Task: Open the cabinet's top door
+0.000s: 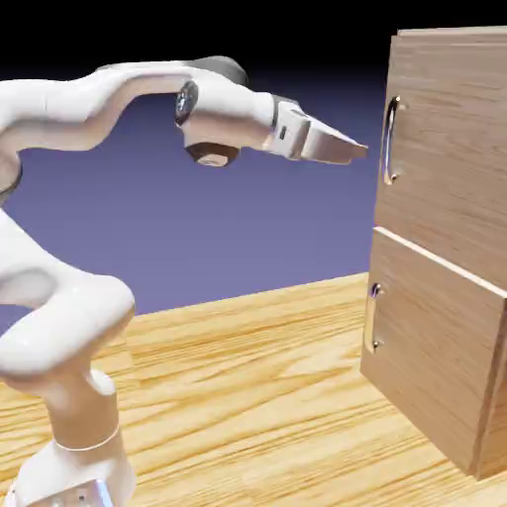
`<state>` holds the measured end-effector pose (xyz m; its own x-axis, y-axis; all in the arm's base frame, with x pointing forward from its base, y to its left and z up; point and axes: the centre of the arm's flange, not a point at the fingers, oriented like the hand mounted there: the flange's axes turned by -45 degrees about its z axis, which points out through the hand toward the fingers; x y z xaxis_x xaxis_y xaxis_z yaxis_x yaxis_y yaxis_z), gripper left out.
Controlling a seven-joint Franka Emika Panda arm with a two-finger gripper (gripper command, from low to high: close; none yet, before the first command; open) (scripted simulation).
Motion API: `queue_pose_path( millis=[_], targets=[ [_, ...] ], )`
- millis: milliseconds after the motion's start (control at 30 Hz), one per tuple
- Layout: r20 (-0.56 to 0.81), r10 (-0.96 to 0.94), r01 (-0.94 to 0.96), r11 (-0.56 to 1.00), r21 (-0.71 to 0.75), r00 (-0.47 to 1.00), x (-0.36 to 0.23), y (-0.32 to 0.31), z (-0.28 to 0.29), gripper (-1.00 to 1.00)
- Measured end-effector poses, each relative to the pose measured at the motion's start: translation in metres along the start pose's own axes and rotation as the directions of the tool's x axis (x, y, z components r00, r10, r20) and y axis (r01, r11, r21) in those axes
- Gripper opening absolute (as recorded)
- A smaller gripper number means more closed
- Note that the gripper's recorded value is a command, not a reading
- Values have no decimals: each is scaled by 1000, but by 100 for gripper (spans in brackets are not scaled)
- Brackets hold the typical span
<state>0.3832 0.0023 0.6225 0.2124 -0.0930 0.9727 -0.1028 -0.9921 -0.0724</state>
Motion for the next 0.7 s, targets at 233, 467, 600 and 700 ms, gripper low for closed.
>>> queue_pose_path(
  millis=[233,467,600,700],
  targets=[
    [-96,-28,29,999,18,995,-5,-24,21,0],
    [-183,-59,65,997,29,981,-21,-46,56,0],
    [-220,-72,81,996,30,973,-32,-54,76,0],
    [-221,-75,83,996,29,973,-27,-55,96,0]
  ],
)
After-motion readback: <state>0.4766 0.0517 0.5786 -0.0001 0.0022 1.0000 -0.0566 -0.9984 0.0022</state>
